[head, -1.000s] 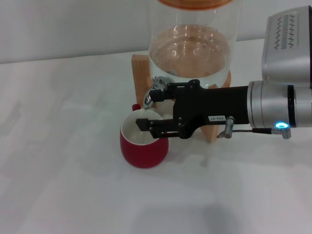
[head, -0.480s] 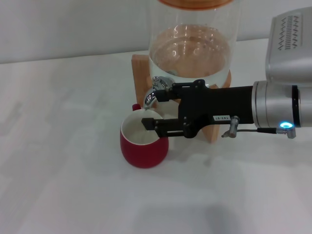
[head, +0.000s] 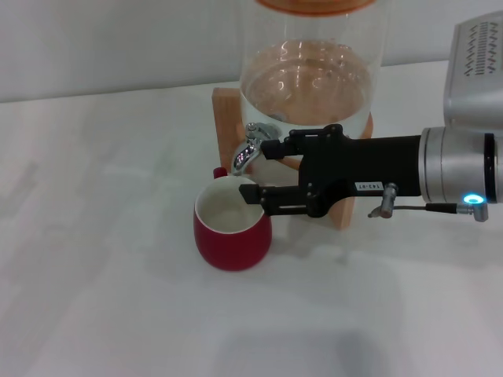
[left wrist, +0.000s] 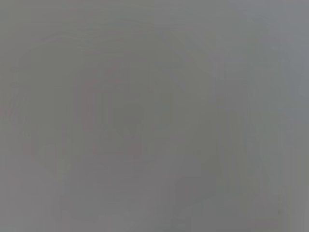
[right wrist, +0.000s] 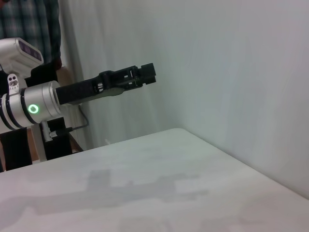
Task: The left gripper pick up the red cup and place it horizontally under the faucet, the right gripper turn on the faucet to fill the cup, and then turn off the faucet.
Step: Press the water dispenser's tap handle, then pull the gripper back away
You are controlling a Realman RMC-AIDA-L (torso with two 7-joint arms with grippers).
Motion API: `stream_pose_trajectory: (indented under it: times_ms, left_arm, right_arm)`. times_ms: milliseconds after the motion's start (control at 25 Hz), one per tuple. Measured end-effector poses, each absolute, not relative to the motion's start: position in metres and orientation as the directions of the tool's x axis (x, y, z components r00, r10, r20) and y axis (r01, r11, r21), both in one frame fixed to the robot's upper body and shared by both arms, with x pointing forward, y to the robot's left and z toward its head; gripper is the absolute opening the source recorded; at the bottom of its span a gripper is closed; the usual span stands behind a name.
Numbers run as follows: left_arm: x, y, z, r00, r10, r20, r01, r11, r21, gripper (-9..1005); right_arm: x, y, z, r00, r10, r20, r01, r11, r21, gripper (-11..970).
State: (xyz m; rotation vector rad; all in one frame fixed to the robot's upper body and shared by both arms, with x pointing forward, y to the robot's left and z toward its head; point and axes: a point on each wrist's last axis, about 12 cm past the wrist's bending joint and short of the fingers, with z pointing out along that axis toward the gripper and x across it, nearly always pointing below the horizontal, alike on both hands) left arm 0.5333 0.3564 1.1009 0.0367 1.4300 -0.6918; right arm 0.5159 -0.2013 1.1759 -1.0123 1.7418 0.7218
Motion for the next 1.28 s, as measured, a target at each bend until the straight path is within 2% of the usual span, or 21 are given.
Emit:
stream_pose_trajectory:
  times_ms: [1280]
  left_arm:
    - [0.53,0.3562,1.0989,-0.031,-0.428,-0.903,0.459,0.796,-0.393,779]
  right_arm:
    - [0.5155,-0.2067,1.1745,-0.206,-0.303,-0.931,-0.867,0.498,0.029,719]
